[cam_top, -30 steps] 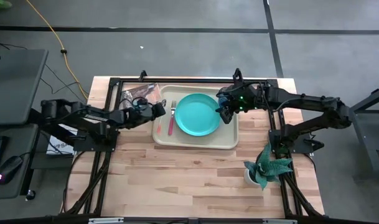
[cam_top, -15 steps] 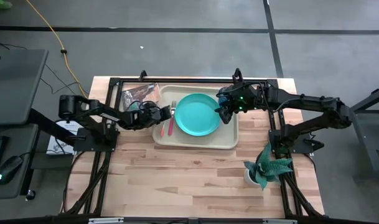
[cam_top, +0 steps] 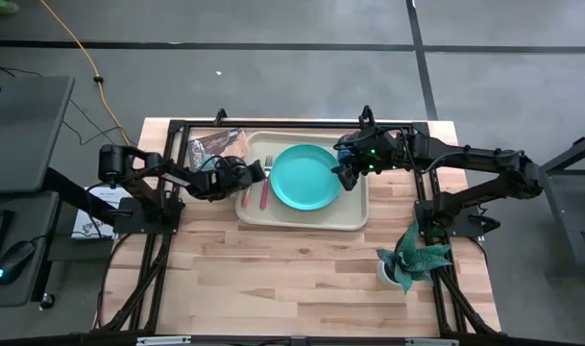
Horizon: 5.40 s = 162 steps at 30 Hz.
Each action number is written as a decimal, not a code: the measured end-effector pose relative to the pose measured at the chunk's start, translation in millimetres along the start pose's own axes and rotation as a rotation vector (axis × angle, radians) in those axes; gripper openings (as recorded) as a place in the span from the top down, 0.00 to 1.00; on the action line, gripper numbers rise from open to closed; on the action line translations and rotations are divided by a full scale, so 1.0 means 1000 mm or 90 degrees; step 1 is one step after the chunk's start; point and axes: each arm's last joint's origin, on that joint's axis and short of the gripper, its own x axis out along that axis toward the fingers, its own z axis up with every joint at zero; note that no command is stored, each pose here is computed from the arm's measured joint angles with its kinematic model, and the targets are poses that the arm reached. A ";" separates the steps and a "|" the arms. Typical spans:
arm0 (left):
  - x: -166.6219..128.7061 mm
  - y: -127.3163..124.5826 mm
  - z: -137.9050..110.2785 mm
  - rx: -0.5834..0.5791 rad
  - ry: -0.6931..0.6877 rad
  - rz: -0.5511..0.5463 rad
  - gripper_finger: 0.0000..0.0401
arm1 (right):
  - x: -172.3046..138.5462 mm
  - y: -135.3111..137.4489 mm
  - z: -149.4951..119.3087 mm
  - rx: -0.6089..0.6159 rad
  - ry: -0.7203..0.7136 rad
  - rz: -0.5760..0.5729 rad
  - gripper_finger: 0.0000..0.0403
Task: Pick and place plate/cup/fork/spoon on tray
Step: Put the orange spoon on the gray tray, then return to home position
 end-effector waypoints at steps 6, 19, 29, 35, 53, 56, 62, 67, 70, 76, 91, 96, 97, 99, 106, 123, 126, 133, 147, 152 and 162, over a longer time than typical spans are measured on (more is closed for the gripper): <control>0.001 0.000 0.000 0.001 0.009 0.000 1.00 | 0.000 0.000 0.000 0.000 -0.001 -0.001 0.52; 0.001 -0.002 0.000 -0.001 0.013 -0.007 0.86 | 0.000 0.000 0.000 0.000 -0.006 -0.012 0.52; -0.001 -0.001 0.004 0.060 0.003 -0.003 0.74 | 0.000 0.000 0.000 0.014 -0.006 -0.012 0.52; -0.002 -0.006 0.022 0.114 -0.007 -0.017 0.73 | 0.000 0.000 0.000 0.015 -0.006 -0.013 0.52; -0.111 -0.055 0.084 0.403 -0.016 -0.528 0.88 | -0.006 0.001 0.000 -0.041 -0.002 0.021 0.52; -0.144 -0.056 0.085 0.423 -0.042 -0.625 0.97 | -0.011 0.000 -0.003 -0.058 0.022 0.039 0.53; -0.188 -0.051 0.076 0.413 -0.060 -0.734 0.99 | -0.029 0.001 -0.005 -0.086 0.021 0.104 0.61; -0.210 -0.046 0.064 0.426 -0.059 -0.774 1.00 | -0.048 0.002 -0.003 -0.094 -0.027 0.152 0.78; -0.217 -0.042 0.057 0.452 -0.051 -0.780 1.00 | -0.059 0.003 -0.001 -0.107 -0.061 0.171 0.93; -0.215 -0.021 0.050 0.457 -0.034 -0.810 1.00 | -0.067 -0.001 -0.006 -0.152 -0.059 0.144 0.95; -0.176 0.057 0.040 0.393 -0.030 -0.895 1.00 | -0.072 0.005 -0.004 0.012 -0.034 0.251 1.00; -0.173 0.061 0.039 0.408 -0.001 -0.868 1.00 | -0.081 0.008 -0.007 -0.025 -0.049 0.265 1.00; -0.173 0.061 0.039 0.406 -0.002 -0.870 1.00 | -0.084 0.008 -0.008 -0.035 -0.054 0.270 1.00; -0.172 0.061 0.038 0.409 -0.003 -0.858 1.00 | -0.093 0.007 -0.012 -0.049 -0.062 0.277 1.00; -0.169 0.062 0.036 0.422 0.002 -0.835 1.00 | -0.155 -0.014 -0.040 -0.090 -0.152 0.250 1.00; -0.169 0.062 0.036 0.421 0.002 -0.836 1.00 | -0.074 -0.069 -0.168 -0.101 -0.427 0.402 1.00; -0.169 0.062 0.036 0.423 0.003 -0.834 1.00 | -0.060 -0.070 -0.174 -0.122 -0.397 0.390 1.00; -0.169 0.062 0.036 0.424 0.004 -0.832 1.00 | -0.029 -0.076 -0.193 -0.152 -0.368 0.346 1.00; -0.169 0.062 0.036 0.425 0.005 -0.832 1.00 | -0.019 -0.079 -0.197 -0.201 -0.400 0.303 1.00; -0.169 0.062 0.036 0.425 0.004 -0.832 1.00 | -0.019 -0.080 -0.197 -0.192 -0.404 0.284 1.00; -0.169 0.062 0.036 0.425 0.005 -0.832 1.00 | -0.019 -0.080 -0.197 -0.191 -0.403 0.285 1.00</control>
